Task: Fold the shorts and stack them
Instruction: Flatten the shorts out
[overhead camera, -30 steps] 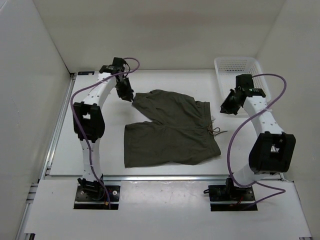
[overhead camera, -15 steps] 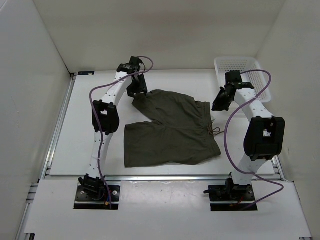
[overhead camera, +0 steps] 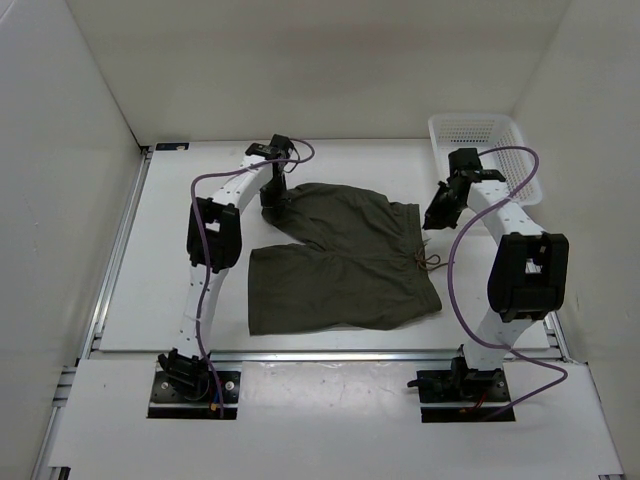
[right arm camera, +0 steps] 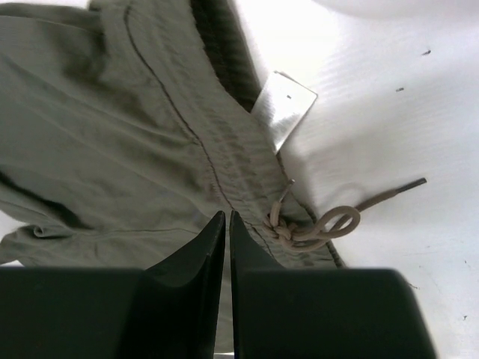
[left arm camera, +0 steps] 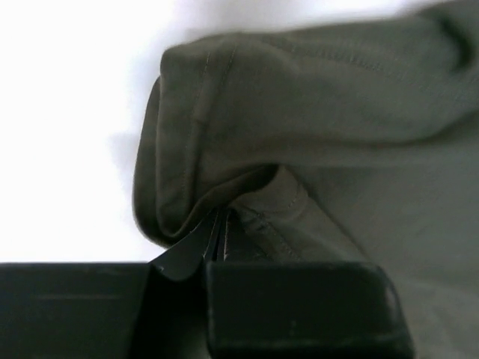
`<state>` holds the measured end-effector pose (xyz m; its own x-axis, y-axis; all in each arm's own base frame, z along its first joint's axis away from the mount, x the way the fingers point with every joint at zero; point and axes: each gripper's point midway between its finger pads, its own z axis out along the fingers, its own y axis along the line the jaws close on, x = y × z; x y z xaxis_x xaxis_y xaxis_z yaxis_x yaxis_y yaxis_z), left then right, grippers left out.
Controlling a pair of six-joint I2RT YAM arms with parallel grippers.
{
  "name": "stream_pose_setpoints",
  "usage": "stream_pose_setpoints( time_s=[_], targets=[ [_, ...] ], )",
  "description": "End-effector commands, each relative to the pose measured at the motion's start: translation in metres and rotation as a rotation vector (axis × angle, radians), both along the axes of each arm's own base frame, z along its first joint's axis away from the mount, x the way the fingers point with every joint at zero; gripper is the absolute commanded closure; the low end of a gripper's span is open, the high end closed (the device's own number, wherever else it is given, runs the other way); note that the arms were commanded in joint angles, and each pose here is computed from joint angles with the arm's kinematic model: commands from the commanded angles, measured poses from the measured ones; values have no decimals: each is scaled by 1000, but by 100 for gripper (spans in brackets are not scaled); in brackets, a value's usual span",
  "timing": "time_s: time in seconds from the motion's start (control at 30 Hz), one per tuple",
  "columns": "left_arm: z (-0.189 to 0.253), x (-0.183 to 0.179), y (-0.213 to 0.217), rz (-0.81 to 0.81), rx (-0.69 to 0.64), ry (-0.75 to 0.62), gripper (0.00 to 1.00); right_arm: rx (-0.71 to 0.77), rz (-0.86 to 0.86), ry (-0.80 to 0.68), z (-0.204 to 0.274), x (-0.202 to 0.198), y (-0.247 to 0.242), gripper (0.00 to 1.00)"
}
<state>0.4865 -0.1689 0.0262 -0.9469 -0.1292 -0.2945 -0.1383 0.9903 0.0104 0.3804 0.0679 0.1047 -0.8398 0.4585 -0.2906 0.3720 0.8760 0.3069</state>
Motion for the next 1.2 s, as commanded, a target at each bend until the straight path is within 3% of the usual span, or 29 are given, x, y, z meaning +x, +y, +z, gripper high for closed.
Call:
stream_pose_setpoints(
  time_s=[0.0, 0.47, 0.57, 0.6, 0.73, 0.87, 1.03, 1.07, 1.1, 1.13, 1.17],
  targets=[
    [66, -7, 8, 19, -17, -116, 89, -7, 14, -33, 10, -6, -2, 90],
    [88, -94, 46, 86, 23, -85, 89, -16, 11, -29, 12, -28, -5, 90],
    [61, -121, 55, 106, 42, -23, 88, -16, 11, -26, 12, -34, -5, 90],
    [46, -135, 63, 114, 63, 28, 81, -15, 10, -35, 15, -34, -5, 90],
    [38, -135, 86, 160, 73, 50, 78, -11, 23, -36, 13, -38, -4, 90],
    [71, -111, 102, 194, 50, -29, 78, -9, 45, -57, 19, -38, -3, 88],
    [109, -66, 97, 175, -65, -119, 78, -5, 92, -94, 32, -25, 3, 70],
    [124, -49, 88, 162, -110, -163, 76, -5, 92, -87, 29, -19, 4, 61],
    [126, -41, 83, 145, -130, -172, 63, -9, 100, -80, 29, -16, 3, 56],
    [125, -35, 74, 128, -148, -166, 49, -9, 100, -106, 37, -5, 4, 53],
    [119, -22, 67, 111, -164, -149, 27, -9, 100, -87, 30, 2, 5, 50]
  ],
)
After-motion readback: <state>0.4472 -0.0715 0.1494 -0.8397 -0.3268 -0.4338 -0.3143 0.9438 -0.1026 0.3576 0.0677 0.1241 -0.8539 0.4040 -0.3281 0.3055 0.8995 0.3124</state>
